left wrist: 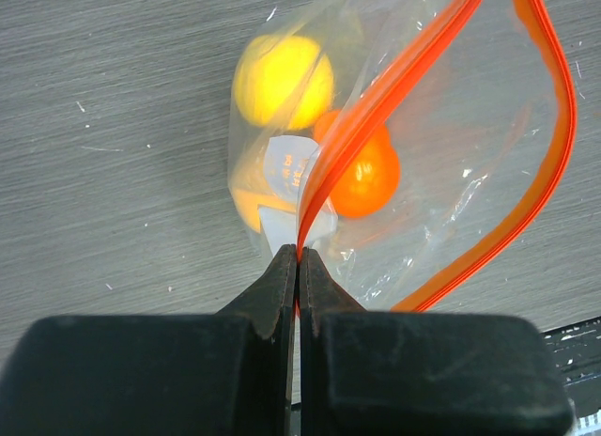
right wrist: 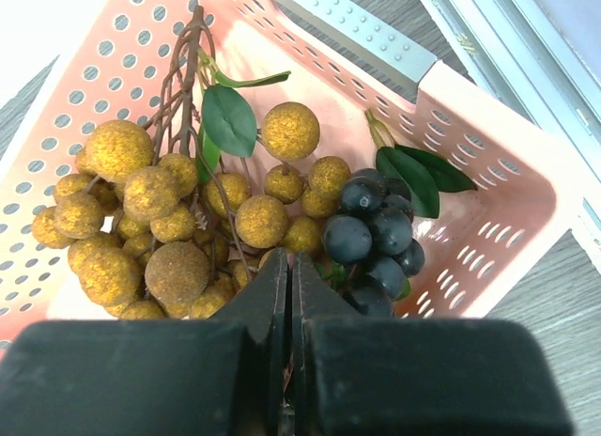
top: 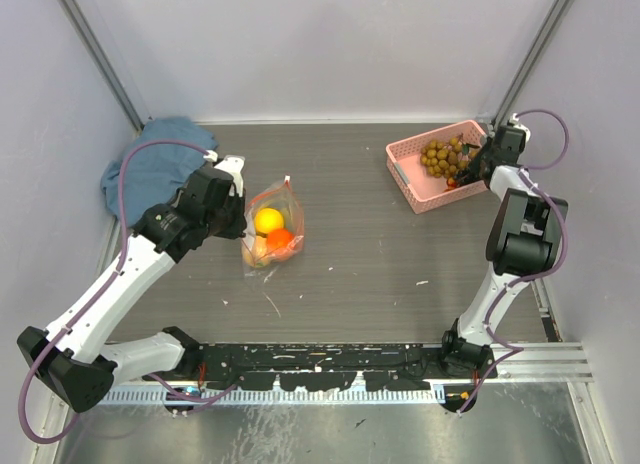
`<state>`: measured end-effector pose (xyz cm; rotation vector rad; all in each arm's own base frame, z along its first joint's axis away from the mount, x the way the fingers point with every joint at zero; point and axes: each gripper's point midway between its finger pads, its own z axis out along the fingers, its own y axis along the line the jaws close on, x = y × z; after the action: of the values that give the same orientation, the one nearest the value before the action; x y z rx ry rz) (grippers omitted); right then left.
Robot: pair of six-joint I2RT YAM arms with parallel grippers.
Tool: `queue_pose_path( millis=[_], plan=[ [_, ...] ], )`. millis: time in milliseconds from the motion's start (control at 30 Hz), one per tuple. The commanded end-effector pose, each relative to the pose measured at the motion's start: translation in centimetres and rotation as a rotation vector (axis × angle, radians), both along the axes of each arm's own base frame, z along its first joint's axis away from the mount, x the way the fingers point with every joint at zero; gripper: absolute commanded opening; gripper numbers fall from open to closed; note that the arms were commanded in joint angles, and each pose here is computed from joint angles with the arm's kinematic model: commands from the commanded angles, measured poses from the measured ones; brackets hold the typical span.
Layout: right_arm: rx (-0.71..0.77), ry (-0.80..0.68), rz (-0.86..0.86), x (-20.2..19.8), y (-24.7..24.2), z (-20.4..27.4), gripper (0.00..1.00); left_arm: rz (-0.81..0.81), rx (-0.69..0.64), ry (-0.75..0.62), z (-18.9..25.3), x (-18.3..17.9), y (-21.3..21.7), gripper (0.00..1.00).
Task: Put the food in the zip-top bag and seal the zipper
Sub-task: Pick up the fake fruit from the bin.
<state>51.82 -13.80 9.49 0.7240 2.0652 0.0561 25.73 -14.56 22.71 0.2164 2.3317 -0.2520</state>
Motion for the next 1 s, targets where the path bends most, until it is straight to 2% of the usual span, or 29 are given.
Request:
queue_pose_path(
  millis=[0, 500, 967],
  plan=[
    [-0.062, -0.120, 0.024, 0.4, -0.2, 5.6, 0.01, 0.003, -0.036, -0.060, 1.4, 0.6, -0.2, 0.00],
    [-0.075, -0.224, 0.052, -0.6, 0.7, 9.9, 0.01, 0.001, -0.050, -0.064, 1.6, 0.6, -0.3, 0.00],
    [-0.045, -0.368, 0.140, -3.7, 3.9, 15.1, 0.00, -0.017, -0.084, -0.066, 2.1, 0.5, -1.0, 0.00]
  ],
)
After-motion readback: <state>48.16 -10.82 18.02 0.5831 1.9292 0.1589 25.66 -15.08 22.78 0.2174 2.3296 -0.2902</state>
